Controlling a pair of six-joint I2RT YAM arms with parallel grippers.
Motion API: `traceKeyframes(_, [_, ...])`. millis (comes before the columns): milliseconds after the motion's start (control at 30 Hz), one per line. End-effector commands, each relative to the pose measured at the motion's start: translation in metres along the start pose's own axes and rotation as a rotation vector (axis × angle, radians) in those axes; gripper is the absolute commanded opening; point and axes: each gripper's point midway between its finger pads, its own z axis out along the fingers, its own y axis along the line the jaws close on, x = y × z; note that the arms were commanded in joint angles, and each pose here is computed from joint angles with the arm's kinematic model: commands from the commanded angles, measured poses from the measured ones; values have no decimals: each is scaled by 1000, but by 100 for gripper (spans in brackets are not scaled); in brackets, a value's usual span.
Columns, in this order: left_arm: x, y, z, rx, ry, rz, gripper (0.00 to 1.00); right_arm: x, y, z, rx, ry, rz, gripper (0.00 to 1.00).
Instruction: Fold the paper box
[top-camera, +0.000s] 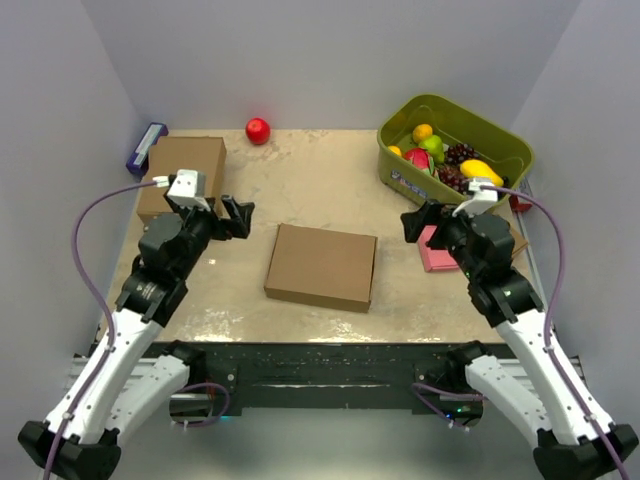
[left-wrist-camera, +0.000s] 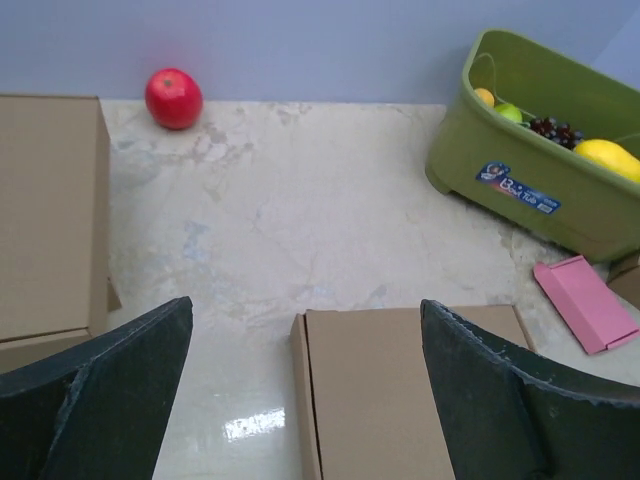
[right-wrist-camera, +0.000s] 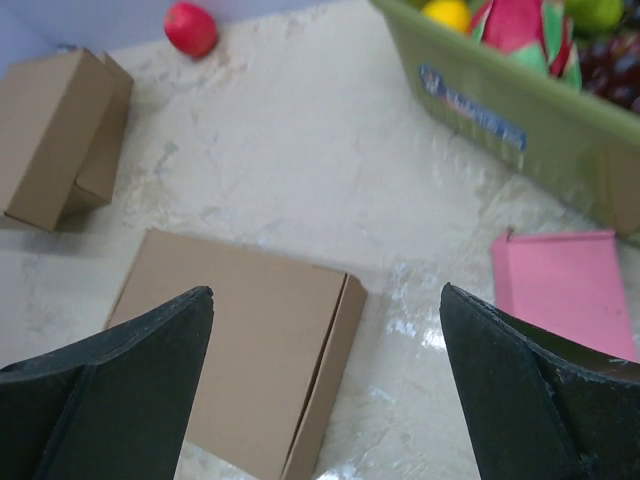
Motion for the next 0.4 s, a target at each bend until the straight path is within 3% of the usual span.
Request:
traceKeyframes(0, [-22, 12, -21, -57, -76, 60, 100, -39, -9, -20, 64, -113, -98, 99])
traceKeyframes(367, [-32, 6, -33, -30, -101, 35, 100, -37, -14, -29, 84, -111, -116, 99])
